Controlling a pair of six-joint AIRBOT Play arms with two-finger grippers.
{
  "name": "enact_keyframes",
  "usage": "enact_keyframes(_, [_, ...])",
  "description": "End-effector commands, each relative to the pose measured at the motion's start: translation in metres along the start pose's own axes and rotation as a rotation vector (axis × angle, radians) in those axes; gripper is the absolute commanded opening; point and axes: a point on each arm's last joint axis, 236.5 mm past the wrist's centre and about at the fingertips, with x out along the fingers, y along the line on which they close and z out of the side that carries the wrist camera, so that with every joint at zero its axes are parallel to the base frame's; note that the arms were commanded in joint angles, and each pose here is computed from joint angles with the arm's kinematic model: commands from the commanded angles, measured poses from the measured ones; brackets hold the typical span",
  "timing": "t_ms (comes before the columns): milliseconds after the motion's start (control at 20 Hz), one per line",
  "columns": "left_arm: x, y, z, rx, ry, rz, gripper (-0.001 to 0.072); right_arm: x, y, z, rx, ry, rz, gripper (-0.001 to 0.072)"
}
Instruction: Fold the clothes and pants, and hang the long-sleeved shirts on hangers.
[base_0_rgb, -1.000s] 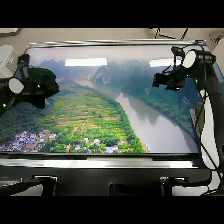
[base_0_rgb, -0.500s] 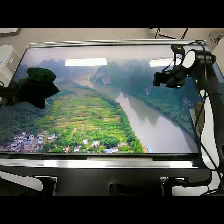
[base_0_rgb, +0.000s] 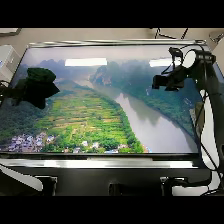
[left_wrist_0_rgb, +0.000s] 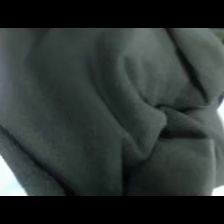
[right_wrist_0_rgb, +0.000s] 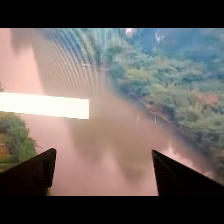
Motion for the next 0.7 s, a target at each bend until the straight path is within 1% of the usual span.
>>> enact_keyframes(0, [-0.035, -0.054, 0.010, 0.171, -0.111, -0.083, 0.0023, -0.010, 0.001, -0.008, -0.060, 0.025, -0.001, 0.0674])
enact_keyframes(100, [-0.115, -0.131, 0.016, 0.371, -0.311, -0.188, 0.0022, -0.033, -0.004, 0.002, -0.082, -0.040, -0.037, 0.0674])
enact_keyframes(150, [-0.168, -0.175, 0.005, 0.455, -0.411, -0.259, 0.0023, -0.047, -0.005, 0.009, -0.088, -0.081, -0.049, 0.0674])
enact_keyframes(250, [-0.276, -0.252, -0.045, 0.611, -0.572, -0.420, 0.0023, -0.083, -0.005, 0.024, -0.099, -0.199, -0.069, 0.0674])
enact_keyframes(350, [-0.367, -0.307, -0.123, 0.739, -0.657, -0.604, 0.0023, -0.124, 0.001, 0.036, -0.107, -0.332, -0.063, 0.0673])
enact_keyframes(450, [-0.432, -0.340, -0.208, 0.839, -0.657, -0.799, 0.0023, -0.166, 0.007, 0.040, -0.092, -0.450, -0.050, 0.0673])
enact_keyframes(550, [-0.471, -0.359, -0.283, 0.915, -0.601, -0.971, 0.0023, -0.203, 0.011, 0.039, -0.097, -0.544, -0.048, 0.0673])
enact_keyframes(600, [-0.479, -0.364, -0.316, 0.951, -0.550, -1.033, 0.0023, -0.220, 0.011, 0.036, -0.101, -0.582, -0.055, 0.0673])
enact_keyframes(650, [-0.476, -0.368, -0.342, 0.976, -0.491, -1.065, 0.0023, -0.234, 0.010, 0.033, -0.103, -0.610, -0.066, 0.0673])
